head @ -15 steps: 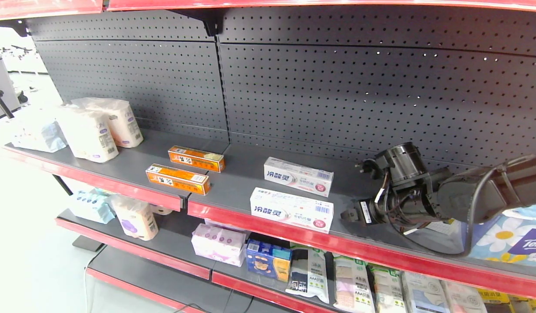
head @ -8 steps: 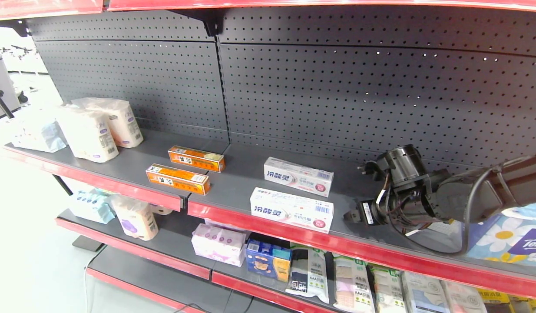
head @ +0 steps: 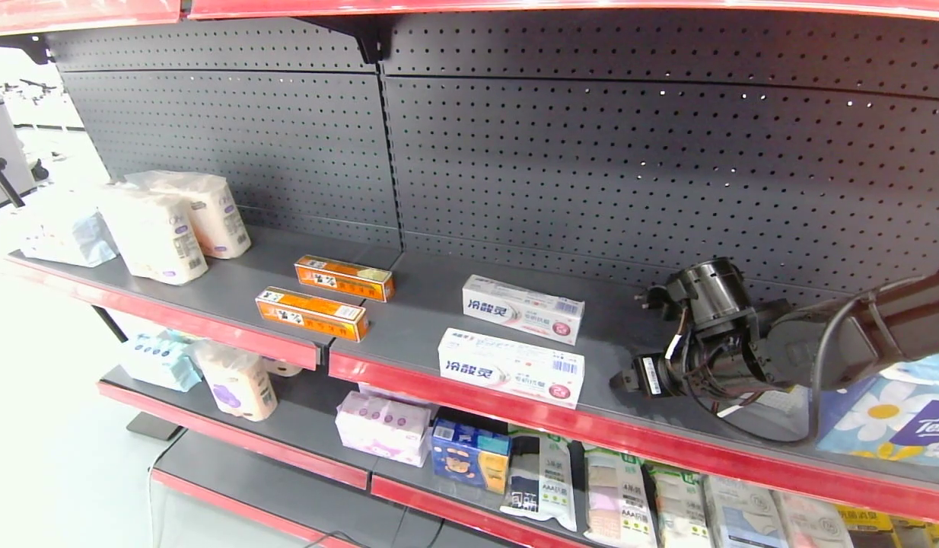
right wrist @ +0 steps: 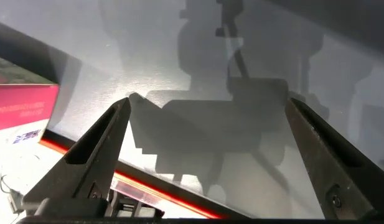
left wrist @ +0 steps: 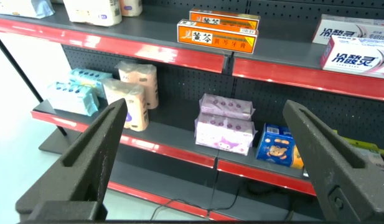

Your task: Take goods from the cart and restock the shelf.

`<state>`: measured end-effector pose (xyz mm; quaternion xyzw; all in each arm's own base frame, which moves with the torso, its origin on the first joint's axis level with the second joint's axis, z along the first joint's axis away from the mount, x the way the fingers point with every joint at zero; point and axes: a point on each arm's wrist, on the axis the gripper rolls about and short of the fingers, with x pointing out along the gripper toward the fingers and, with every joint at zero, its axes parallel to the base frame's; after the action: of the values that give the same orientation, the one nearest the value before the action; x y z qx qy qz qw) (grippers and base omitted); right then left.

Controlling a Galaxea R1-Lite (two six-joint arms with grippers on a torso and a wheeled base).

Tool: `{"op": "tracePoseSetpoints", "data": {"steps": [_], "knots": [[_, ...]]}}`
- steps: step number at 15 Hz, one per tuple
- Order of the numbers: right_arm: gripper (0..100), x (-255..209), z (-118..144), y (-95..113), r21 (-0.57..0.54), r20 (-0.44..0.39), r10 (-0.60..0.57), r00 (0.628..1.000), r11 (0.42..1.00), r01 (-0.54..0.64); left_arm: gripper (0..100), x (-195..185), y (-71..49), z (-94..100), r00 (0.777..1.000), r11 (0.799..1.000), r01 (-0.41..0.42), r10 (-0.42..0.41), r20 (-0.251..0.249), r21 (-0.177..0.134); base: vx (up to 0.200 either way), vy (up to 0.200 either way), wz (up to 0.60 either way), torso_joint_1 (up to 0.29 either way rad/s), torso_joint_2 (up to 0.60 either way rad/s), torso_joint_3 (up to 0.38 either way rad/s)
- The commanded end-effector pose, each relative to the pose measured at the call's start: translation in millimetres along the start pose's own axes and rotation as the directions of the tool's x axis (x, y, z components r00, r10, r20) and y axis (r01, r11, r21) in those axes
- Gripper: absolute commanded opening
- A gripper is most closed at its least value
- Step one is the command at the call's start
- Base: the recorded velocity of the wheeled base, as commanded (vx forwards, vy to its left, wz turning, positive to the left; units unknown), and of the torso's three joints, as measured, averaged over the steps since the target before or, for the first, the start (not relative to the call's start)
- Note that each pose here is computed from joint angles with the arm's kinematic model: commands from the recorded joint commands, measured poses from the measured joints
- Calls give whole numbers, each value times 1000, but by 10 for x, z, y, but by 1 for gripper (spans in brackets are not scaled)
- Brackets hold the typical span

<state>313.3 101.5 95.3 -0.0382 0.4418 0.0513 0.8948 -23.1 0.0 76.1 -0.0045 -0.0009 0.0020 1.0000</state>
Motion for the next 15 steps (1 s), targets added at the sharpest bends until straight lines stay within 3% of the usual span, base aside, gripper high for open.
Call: {"op": "tracePoseSetpoints", "data": {"steps": [1, 15], "knots": [[100, 14, 0, 31, -9, 0, 6, 1000, 1000, -6, 100, 1, 0, 0, 1000, 1000, -1, 1, -2, 0, 0, 0, 0, 0, 0, 0], [100, -62, -47, 232, -58, 2, 41, 999, 997, -41, 100, 1, 0, 0, 1000, 1000, -1, 1, -2, 0, 0, 0, 0, 0, 0, 0]]}}
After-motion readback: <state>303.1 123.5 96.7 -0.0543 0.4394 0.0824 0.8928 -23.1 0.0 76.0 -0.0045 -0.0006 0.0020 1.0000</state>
